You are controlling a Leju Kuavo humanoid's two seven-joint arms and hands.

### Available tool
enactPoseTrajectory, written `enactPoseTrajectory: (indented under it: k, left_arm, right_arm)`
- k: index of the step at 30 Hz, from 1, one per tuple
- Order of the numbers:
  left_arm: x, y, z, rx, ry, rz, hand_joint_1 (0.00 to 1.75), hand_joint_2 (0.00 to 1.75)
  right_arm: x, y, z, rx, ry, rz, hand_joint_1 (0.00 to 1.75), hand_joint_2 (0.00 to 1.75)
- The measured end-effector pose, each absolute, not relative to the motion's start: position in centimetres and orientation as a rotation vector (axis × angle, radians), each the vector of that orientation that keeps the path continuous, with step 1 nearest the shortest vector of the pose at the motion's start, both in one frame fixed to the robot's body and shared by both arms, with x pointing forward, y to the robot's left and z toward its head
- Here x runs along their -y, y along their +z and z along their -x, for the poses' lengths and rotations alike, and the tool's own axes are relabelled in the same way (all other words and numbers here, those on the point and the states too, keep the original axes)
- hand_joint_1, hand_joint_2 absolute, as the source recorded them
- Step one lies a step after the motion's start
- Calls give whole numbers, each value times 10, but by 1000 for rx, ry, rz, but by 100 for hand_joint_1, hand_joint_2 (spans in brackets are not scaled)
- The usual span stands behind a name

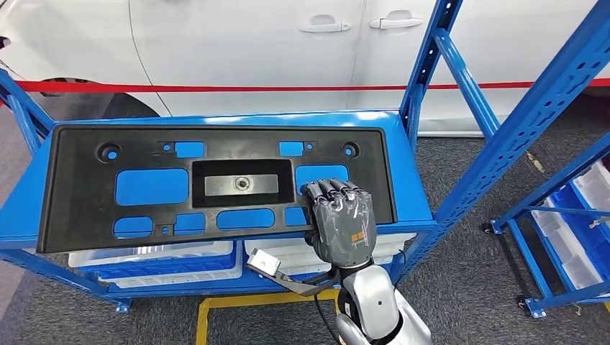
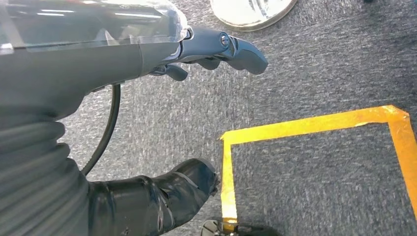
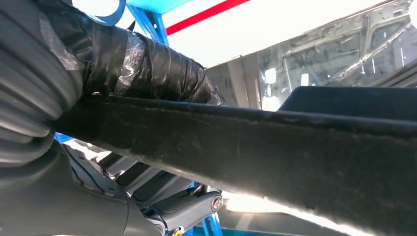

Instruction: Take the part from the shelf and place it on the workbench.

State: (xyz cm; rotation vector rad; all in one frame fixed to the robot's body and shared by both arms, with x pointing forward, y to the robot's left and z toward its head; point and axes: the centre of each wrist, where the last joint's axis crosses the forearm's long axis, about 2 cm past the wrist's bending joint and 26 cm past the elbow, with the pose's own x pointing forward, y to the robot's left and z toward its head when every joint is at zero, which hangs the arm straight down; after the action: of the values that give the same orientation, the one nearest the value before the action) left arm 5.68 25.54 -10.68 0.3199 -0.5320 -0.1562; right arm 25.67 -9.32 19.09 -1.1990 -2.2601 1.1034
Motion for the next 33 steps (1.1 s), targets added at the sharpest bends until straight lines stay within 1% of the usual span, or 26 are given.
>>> enactPoseTrajectory:
  k: [33]
  left_arm:
    - [-255, -107, -57, 527, -160, -325, 0, 175]
  right_arm:
    - [85, 200, -269, 2255, 1104, 1185, 175, 175]
